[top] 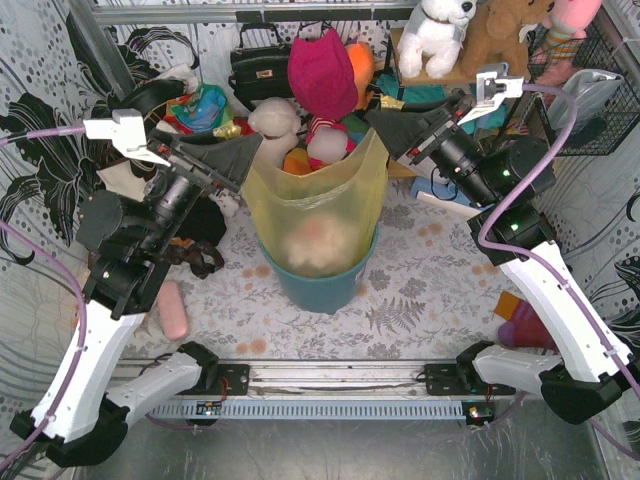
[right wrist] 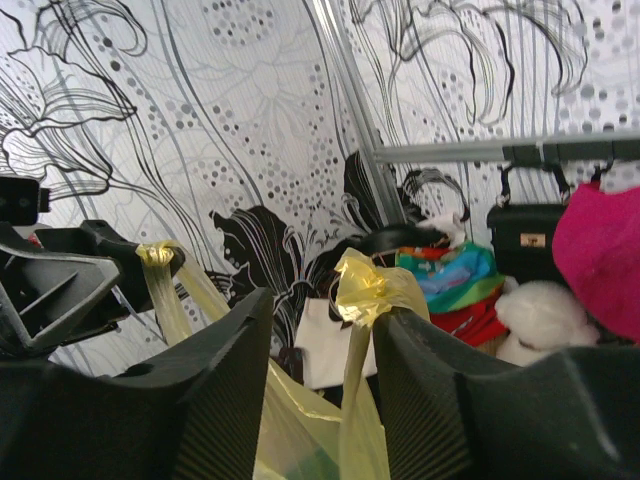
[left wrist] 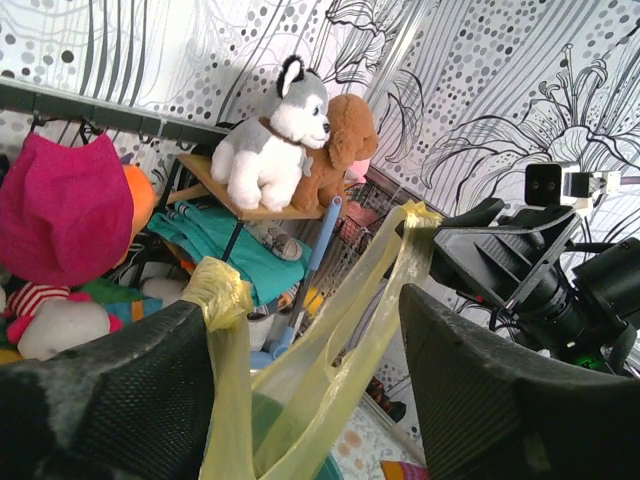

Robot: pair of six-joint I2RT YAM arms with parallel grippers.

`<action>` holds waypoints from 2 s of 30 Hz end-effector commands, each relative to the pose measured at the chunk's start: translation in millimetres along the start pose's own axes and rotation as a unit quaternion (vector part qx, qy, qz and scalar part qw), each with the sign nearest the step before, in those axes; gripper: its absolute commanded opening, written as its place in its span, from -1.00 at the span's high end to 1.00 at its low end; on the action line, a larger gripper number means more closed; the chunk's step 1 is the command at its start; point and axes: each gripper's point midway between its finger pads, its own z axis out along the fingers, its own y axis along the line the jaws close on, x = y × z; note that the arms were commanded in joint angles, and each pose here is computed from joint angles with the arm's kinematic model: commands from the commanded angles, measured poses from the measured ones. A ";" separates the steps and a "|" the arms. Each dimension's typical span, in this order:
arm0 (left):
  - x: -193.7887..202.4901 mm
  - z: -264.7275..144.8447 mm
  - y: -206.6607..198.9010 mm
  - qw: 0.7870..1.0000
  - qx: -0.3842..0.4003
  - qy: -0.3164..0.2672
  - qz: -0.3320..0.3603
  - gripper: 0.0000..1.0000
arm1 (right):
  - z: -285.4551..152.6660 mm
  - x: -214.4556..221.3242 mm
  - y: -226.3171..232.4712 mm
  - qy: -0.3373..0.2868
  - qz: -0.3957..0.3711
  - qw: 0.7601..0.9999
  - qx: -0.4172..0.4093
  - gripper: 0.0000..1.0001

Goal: Tie the trash bag

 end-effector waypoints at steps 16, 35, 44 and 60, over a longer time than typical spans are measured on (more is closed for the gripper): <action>-16.0 -57.6 -25.7 0.997 -0.018 0.073 -0.005 -0.66 | -44.1 -31.9 20.9 0.049 -0.108 0.993 0.019 -0.33; 49.1 -62.6 16.4 0.967 -0.105 0.230 0.003 -0.85 | -41.2 -35.3 20.1 0.052 -0.127 0.990 0.019 -0.34; 53.8 -78.2 24.8 0.946 -0.138 0.293 0.033 -0.98 | -41.1 -35.4 19.1 0.055 -0.132 0.989 0.021 -0.35; 86.2 -109.8 -11.4 0.929 -0.043 0.368 -0.023 -0.92 | -37.3 -34.2 19.0 0.056 -0.129 0.990 0.017 -0.35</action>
